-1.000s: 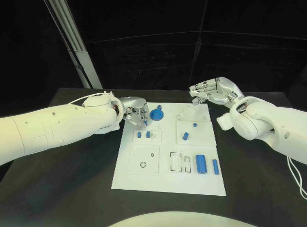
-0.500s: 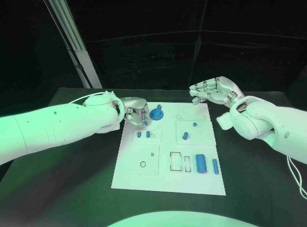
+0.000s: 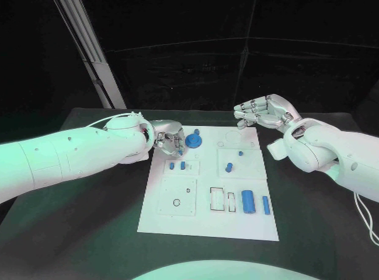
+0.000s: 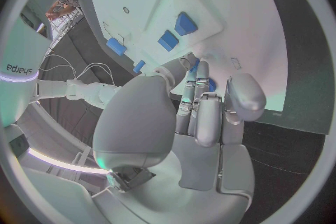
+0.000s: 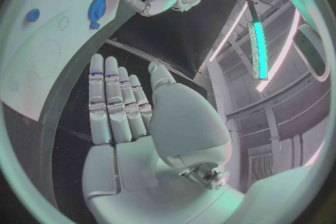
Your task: Assemble the parts on the task board
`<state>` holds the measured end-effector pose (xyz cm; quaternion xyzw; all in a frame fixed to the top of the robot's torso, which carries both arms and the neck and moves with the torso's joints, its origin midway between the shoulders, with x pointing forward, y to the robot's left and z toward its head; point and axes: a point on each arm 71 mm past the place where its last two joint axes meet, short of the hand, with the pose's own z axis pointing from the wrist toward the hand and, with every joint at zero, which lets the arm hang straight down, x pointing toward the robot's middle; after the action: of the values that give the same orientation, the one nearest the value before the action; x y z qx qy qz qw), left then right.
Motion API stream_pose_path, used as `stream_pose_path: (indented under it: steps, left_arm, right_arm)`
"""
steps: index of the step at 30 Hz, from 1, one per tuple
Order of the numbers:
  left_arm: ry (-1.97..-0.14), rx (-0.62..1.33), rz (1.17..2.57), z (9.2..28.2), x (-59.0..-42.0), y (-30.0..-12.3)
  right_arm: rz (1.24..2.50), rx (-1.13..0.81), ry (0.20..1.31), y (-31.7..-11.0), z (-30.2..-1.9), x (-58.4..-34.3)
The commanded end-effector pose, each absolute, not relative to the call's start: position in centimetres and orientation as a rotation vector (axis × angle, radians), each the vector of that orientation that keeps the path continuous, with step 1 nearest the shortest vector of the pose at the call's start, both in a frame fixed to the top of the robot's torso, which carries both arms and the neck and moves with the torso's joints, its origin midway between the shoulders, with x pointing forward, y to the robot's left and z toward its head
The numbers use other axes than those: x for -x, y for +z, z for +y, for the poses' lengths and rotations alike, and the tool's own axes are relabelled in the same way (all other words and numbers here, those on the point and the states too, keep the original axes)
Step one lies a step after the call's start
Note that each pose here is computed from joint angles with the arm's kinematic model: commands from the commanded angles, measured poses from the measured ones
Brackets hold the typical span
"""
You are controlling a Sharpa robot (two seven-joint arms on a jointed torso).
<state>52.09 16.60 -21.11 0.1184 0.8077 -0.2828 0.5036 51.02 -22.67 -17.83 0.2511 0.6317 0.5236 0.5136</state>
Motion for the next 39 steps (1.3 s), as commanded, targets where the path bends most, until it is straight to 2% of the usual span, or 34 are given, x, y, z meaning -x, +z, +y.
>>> stream_pose_path:
  steps: [1,14,39]
  left_arm:
    - [-0.682,-0.289,1.97,16.5,-52.05,-21.22]
    - [-0.665,-0.265,2.002,16.65,-52.28,-21.45]
    - [-0.671,-0.22,1.981,16.98,-52.4,-21.28]
  right_arm:
    - [1.516,-0.598,1.273,-17.68,-22.52,-51.01]
    - [1.516,-0.599,1.272,-17.69,-22.53,-51.03]
    - [1.516,-0.602,1.268,-17.75,-22.56,-51.13]
